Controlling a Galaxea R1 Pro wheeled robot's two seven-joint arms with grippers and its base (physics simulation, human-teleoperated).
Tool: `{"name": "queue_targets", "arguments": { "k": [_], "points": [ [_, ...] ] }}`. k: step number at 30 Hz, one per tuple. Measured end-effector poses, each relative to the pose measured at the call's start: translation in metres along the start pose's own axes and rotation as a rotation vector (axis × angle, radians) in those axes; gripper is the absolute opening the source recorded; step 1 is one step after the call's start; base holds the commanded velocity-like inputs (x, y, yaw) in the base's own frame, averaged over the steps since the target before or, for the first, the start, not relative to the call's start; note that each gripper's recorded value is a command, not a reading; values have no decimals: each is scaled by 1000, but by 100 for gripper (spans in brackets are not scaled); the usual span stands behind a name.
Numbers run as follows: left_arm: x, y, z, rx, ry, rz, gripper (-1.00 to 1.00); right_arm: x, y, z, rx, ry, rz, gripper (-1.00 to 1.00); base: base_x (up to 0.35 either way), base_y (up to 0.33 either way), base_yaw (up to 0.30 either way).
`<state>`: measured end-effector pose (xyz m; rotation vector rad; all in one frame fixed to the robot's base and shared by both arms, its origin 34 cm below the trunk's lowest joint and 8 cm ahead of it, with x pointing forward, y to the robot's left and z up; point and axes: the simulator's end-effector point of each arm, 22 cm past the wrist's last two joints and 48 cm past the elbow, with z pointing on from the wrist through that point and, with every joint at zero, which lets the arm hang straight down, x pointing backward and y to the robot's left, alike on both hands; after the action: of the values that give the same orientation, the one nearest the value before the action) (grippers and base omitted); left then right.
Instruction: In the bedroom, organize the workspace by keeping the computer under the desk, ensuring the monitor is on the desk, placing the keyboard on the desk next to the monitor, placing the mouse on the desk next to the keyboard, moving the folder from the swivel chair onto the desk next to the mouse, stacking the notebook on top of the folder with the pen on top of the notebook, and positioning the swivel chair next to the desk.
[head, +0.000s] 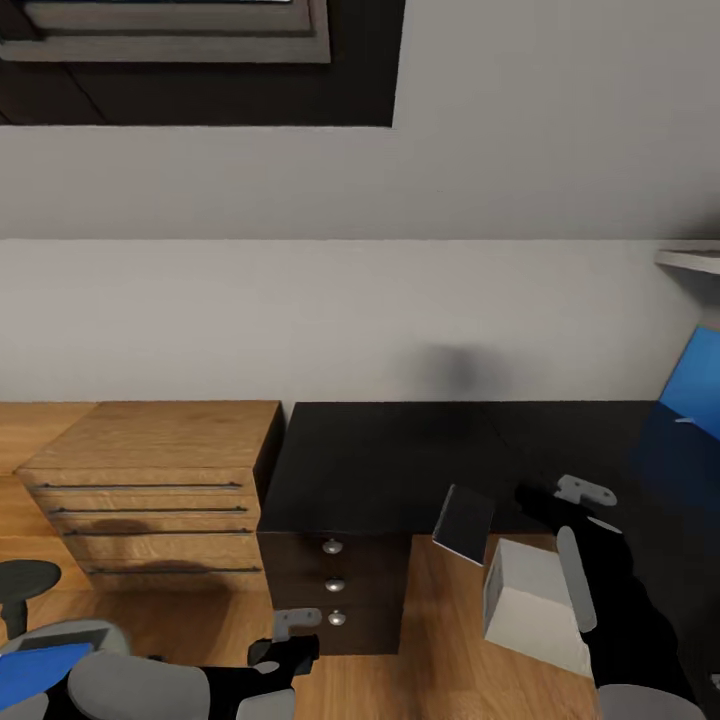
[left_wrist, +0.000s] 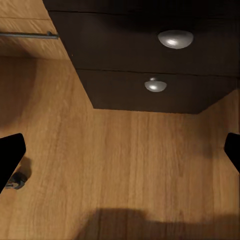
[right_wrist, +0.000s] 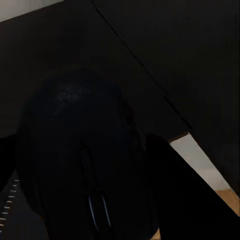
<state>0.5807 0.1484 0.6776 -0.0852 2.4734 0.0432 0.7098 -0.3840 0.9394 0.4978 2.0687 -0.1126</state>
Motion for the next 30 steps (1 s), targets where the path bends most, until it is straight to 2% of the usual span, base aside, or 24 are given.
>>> {"name": "queue_targets", "arguments": {
  "k": [2,4,8,9,11,12,15,18,21,26,30],
  "points": [
    [0,1,0,-3,-1,0,100,-9,-18,2,23,-14,-26,-100,0,0,-277],
    [-2,5,1,-10,-5,-1,100,-17,-36,5,46,-22,-77,-100,0,0,-277],
    [-4,8,3,-17,-10,2,100,-13,-47,14,35,0,-170,-100,0,0,-276],
    [-5,6,3,-13,-12,7,100,-11,-76,28,25,10,-257,-100,0,0,-271],
    [-4,4,2,-9,-10,7,100,-10,-105,36,17,16,-310,-100,0,0,-268],
    [-1,1,1,-1,-5,7,100,2,-128,44,1,40,-352,-100,0,0,-267],
    [8,2,0,-1,6,8,100,13,-136,48,4,62,-369,-100,0,0,-267],
    [54,8,-7,-8,54,4,100,27,-146,51,22,94,-399,-100,0,0,-267],
    [95,19,-16,-14,61,29,100,31,-147,52,20,103,-406,-100,0,0,-267],
    [105,37,-18,-31,43,51,100,32,-146,53,16,94,-411,-100,0,0,-183],
    [107,42,-18,-35,40,57,100,31,-143,53,9,84,-417,-100,0,0,-31]
  ]
}}
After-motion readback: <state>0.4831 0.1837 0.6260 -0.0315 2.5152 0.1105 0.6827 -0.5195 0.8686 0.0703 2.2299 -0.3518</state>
